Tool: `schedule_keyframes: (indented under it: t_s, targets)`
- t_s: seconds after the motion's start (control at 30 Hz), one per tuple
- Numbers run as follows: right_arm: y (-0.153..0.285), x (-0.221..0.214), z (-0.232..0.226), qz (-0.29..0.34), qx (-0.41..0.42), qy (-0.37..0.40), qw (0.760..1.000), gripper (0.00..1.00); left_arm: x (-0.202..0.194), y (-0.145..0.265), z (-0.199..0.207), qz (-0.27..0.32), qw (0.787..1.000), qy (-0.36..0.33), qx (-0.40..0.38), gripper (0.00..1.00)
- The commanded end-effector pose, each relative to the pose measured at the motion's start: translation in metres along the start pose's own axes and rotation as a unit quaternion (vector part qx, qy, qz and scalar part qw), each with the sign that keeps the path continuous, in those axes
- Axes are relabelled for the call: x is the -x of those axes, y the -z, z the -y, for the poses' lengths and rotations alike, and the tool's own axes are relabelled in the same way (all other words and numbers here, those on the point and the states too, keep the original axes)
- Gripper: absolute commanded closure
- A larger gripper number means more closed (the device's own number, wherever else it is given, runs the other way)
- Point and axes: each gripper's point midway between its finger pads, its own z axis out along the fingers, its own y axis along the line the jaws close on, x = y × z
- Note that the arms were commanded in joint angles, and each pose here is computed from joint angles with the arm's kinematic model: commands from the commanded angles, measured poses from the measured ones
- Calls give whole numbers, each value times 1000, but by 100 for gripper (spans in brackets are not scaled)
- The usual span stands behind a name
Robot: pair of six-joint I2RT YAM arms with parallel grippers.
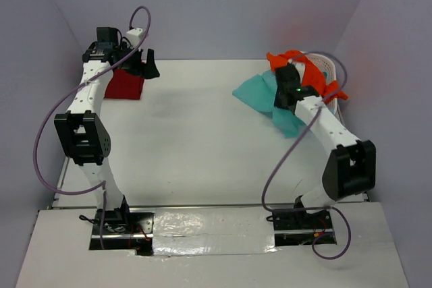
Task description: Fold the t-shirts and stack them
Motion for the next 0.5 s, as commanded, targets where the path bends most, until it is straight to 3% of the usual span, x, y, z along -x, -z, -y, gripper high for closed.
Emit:
schedule_keyframes:
  t_s: [0.0, 0.07, 0.17, 0.27, 0.3, 0.33, 0.47]
  targets:
    - [79, 102, -1, 120, 86, -19, 989, 100, 28, 24, 12, 39, 999, -14, -6, 2]
    - [110, 157, 12, 174, 113, -55, 977, 100, 32, 27, 15, 44, 999, -16, -7, 2]
    - [137, 260, 74, 278, 91, -131, 947, 100, 40, 32, 15, 51, 998, -22, -4, 2]
    - [201, 358, 97, 398, 139, -161, 892, 100, 50, 34, 10, 59, 998, -25, 8, 2]
    - [231, 376, 95, 433, 160, -156, 873, 100, 54, 35, 7, 62, 998, -26, 14, 2]
    - [282, 396, 87, 491, 198, -140, 837, 100, 59, 39, 6, 68, 997, -30, 21, 2]
    - [364, 380, 66, 553, 270, -118, 779, 100, 65, 56, -6, 84, 995, -16, 43, 2]
